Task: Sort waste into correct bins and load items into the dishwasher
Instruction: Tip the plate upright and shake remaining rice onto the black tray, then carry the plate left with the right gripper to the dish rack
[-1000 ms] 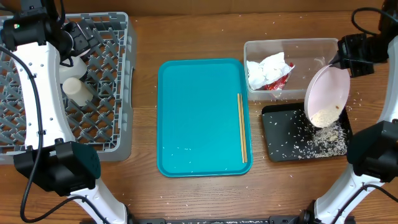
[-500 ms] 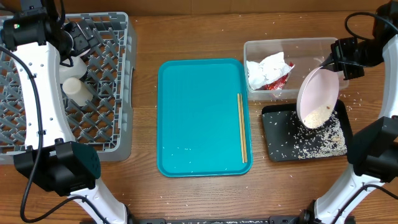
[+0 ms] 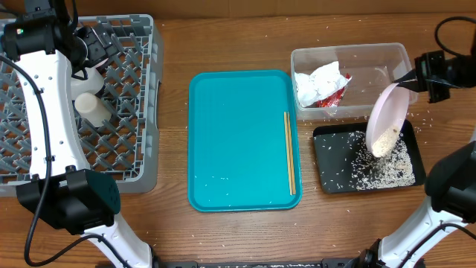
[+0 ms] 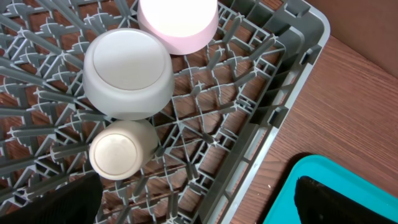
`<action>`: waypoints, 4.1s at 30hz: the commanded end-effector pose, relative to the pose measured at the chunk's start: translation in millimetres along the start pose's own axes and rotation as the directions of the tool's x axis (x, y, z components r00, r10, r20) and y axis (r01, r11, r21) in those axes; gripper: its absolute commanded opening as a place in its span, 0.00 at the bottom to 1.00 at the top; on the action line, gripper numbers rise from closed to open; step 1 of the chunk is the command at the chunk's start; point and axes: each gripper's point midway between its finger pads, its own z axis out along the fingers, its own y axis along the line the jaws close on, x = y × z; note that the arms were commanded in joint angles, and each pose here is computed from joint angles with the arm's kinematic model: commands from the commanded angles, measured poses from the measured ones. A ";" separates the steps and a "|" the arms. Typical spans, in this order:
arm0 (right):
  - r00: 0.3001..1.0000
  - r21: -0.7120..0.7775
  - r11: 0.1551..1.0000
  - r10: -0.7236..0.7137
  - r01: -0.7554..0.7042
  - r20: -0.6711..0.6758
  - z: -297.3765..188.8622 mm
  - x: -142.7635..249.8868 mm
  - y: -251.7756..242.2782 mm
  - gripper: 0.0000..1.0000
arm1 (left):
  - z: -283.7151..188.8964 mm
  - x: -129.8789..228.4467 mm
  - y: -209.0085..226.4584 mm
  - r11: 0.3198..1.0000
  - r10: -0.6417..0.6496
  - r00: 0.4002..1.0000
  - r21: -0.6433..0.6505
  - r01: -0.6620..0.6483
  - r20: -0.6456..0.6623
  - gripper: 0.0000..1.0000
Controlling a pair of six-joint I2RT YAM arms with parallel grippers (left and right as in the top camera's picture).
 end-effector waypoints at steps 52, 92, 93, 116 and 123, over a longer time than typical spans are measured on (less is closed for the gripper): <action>0.948 -0.424 0.895 -0.243 0.138 -0.206 -48.5 34.5 19.2 0.03 | 0.7 -2.9 2.9 1.000 -0.021 1.000 -0.012 0.021 0.009 1.00; 0.961 -0.566 0.817 -0.234 0.112 -0.147 -103.3 49.4 19.4 0.04 | 0.9 -2.9 3.0 1.000 -0.021 1.000 -0.012 0.021 0.009 1.00; 0.948 -0.593 0.787 -0.294 0.168 -0.122 -108.9 65.2 28.6 0.04 | 0.7 -2.9 2.9 1.000 -0.021 1.000 -0.012 0.021 0.009 1.00; 0.198 -0.550 -0.110 -0.860 0.828 0.470 39.3 370.6 216.1 0.04 | 0.7 -2.9 2.9 1.000 -0.021 1.000 -0.012 0.021 0.009 1.00; 0.287 -0.680 -0.043 -0.886 0.732 0.365 103.9 393.3 228.1 0.04 | 0.7 -2.9 2.9 1.000 -0.021 1.000 -0.012 0.021 0.009 1.00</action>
